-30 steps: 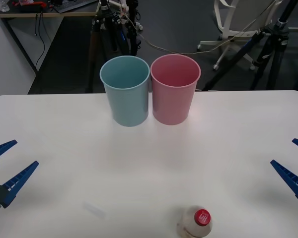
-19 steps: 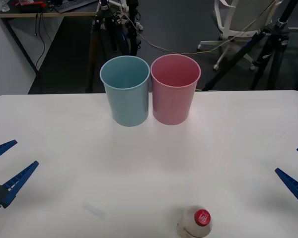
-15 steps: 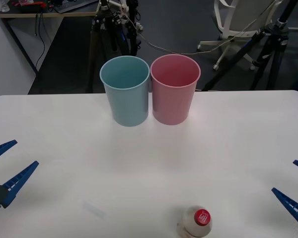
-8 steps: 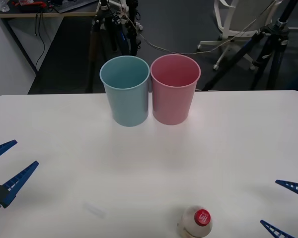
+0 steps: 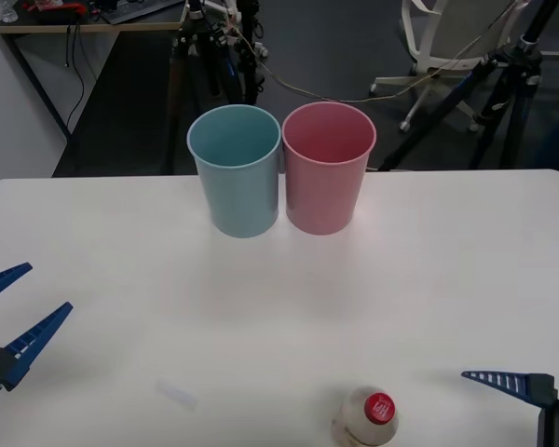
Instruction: Grasp the object on the table and drop it into the matching bin: aluminum can to the light blue bin, PET bottle to the pink bin.
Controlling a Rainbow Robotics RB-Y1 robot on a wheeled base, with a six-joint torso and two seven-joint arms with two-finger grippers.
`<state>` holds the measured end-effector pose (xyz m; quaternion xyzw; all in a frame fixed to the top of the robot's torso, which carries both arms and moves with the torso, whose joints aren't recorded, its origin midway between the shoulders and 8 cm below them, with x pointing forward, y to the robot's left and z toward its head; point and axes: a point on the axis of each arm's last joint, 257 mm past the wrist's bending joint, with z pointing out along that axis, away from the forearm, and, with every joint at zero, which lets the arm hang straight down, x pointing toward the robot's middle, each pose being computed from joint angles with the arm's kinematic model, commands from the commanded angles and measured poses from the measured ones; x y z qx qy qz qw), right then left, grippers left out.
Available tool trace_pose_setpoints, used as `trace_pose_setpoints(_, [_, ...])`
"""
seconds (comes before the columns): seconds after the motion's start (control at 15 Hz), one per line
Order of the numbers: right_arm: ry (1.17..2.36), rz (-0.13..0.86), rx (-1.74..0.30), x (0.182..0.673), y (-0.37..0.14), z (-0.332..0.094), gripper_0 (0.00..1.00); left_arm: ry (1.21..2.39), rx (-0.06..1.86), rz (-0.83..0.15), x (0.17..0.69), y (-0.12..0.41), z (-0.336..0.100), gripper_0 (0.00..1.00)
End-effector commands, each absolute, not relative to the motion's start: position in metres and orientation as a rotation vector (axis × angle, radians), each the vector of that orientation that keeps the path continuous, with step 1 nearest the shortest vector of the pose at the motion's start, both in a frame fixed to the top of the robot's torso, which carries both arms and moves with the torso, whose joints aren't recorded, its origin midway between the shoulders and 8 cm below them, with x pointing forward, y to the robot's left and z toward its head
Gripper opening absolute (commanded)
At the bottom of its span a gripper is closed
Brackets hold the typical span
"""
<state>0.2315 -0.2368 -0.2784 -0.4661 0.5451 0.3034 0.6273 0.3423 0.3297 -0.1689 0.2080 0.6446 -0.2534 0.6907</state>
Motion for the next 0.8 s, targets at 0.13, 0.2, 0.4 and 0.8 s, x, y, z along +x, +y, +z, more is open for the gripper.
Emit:
trace_pose_setpoints(0.13, [1.195, 0.734, -1.109, 0.236, -0.218, -0.296, 1.00, 1.441, 0.465, -0.567, 0.342, 0.330, -0.169, 1.00])
trace_pose_setpoints(0.2, [1.184, 0.737, -1.121, 0.237, -0.215, -0.298, 1.00, 1.441, 0.465, -0.567, 0.342, 0.330, -0.169, 1.00])
trace_pose_setpoints(0.4, [1.170, 0.802, -1.131, 0.238, -0.196, -0.306, 1.00, 1.441, 0.465, -0.567, 0.342, 0.330, -0.169, 1.00])
trace_pose_setpoints(0.8, [1.133, 0.838, -1.181, 0.242, -0.155, -0.319, 1.00, 1.441, 0.465, -0.567, 0.342, 0.330, -0.169, 1.00])
